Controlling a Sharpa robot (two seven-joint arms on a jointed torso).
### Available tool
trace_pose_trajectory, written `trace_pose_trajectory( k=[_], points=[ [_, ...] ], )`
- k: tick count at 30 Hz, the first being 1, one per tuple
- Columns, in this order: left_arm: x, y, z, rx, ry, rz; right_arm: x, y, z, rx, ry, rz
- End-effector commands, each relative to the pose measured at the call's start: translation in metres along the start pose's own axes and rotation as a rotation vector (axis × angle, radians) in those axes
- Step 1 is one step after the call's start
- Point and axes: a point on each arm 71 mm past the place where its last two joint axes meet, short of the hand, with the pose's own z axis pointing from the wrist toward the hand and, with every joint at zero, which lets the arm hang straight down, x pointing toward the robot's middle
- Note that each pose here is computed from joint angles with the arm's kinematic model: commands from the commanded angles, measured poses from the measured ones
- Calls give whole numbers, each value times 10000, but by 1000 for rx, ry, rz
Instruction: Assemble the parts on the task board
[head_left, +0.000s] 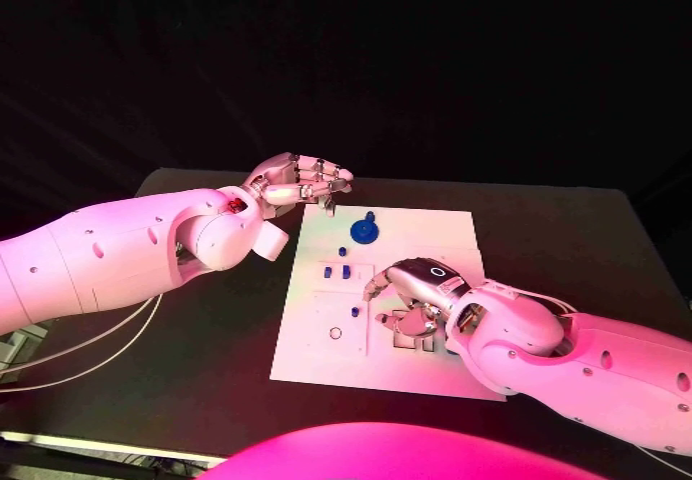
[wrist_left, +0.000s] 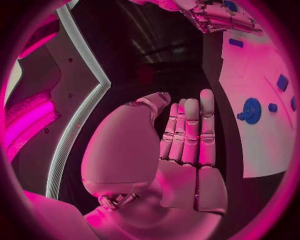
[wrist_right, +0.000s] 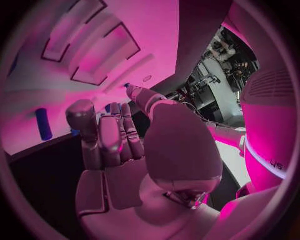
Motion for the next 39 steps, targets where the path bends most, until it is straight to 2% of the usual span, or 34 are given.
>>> trace_pose_trajectory(
  k=[1, 10, 14, 22, 30, 39],
  points=[
    [6, -12, 1, 10, 12, -8, -134, -55, -77, 8, -40, 50],
    [1, -8, 0, 7, 14, -9, -583, -425, -249, 108, -74, 27],
    [7, -6, 4, 6, 19, -11, -676, -576, -277, 141, -60, 5],
    [10, -3, 5, 4, 23, -12, -702, -725, -276, 175, -39, -24],
    [13, -2, 5, 2, 27, -12, -668, -770, -235, 189, -18, -55],
    [14, -2, 1, 2, 31, -12, -557, -770, -185, 199, 49, -65]
  ],
)
